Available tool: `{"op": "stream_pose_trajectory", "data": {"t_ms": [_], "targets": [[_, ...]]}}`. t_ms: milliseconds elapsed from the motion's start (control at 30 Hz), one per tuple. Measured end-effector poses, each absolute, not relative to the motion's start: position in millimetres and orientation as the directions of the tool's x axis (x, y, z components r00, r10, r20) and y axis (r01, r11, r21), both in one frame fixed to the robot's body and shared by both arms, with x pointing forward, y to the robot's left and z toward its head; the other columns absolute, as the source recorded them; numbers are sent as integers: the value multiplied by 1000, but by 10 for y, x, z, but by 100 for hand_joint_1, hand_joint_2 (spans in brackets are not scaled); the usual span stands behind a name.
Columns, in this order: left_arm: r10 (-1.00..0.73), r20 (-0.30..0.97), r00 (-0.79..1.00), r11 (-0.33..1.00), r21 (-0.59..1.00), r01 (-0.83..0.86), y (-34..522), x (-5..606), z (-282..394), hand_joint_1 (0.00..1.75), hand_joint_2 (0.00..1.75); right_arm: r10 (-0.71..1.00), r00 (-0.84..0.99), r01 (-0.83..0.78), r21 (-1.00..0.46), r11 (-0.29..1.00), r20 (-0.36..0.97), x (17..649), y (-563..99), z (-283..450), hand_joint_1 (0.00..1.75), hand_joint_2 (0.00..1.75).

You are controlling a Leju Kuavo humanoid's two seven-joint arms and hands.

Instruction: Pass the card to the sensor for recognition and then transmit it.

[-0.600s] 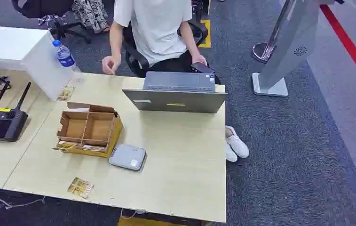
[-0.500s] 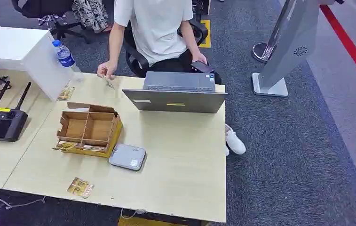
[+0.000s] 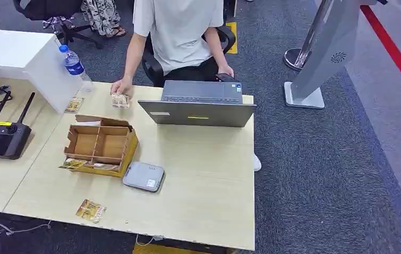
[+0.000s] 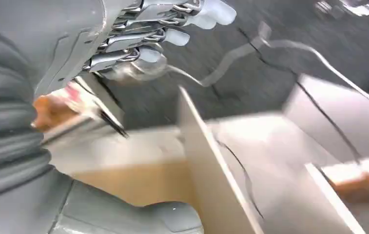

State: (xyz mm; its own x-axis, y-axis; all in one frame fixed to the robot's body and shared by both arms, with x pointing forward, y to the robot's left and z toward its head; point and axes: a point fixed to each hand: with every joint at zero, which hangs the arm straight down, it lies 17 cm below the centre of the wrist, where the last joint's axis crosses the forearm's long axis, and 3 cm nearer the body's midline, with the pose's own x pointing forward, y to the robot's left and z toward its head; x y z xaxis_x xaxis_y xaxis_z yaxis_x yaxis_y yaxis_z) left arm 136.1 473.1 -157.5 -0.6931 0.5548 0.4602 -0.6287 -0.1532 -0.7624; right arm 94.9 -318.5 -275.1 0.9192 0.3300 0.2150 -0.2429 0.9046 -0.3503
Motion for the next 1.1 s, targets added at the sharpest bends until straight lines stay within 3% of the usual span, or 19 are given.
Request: {"op": "stream_pose_trajectory", "data": {"t_ms": [233,367,433,533,633,733,800,900,1100], "targets": [[467,409,-784,-51,-873,-486,4972,1457,-1167,0,175,321,920,-232,-347,909,224,927,-3163,-2753,0,175],[462,357,-812,89,-930,-358,5103,1713,-769,0,175,317,925,-232,-350,908,209,897,-3169,-2758,0,175],[461,294,-837,193,-954,-228,5279,2030,-365,0,175,334,925,-256,-353,900,179,857,-3181,-2767,0,175],[454,245,-857,296,-948,-114,6076,2923,669,0,175,364,918,-293,-352,889,155,937,-3193,-2761,0,175],[615,273,-740,169,-962,-215,6647,3540,1204,0,175,372,913,-297,-351,888,168,1019,-3187,-2749,0,175],[520,372,-769,164,-927,-337,6706,3545,1320,0,175,380,911,-306,-351,885,164,991,-3178,-2754,0,175],[360,441,-822,321,-886,-335,6568,3461,1750,0,175,396,904,-322,-353,879,160,1026,-3160,-2750,0,175],[291,457,-841,579,-784,-226,6193,3788,2828,0,175,413,899,-341,-355,870,149,1036,-3157,-2749,0,175],[181,470,-864,728,-655,-203,5741,4031,3975,0,175,438,887,-367,-354,860,146,1088,-3125,-2742,0,175]]}}
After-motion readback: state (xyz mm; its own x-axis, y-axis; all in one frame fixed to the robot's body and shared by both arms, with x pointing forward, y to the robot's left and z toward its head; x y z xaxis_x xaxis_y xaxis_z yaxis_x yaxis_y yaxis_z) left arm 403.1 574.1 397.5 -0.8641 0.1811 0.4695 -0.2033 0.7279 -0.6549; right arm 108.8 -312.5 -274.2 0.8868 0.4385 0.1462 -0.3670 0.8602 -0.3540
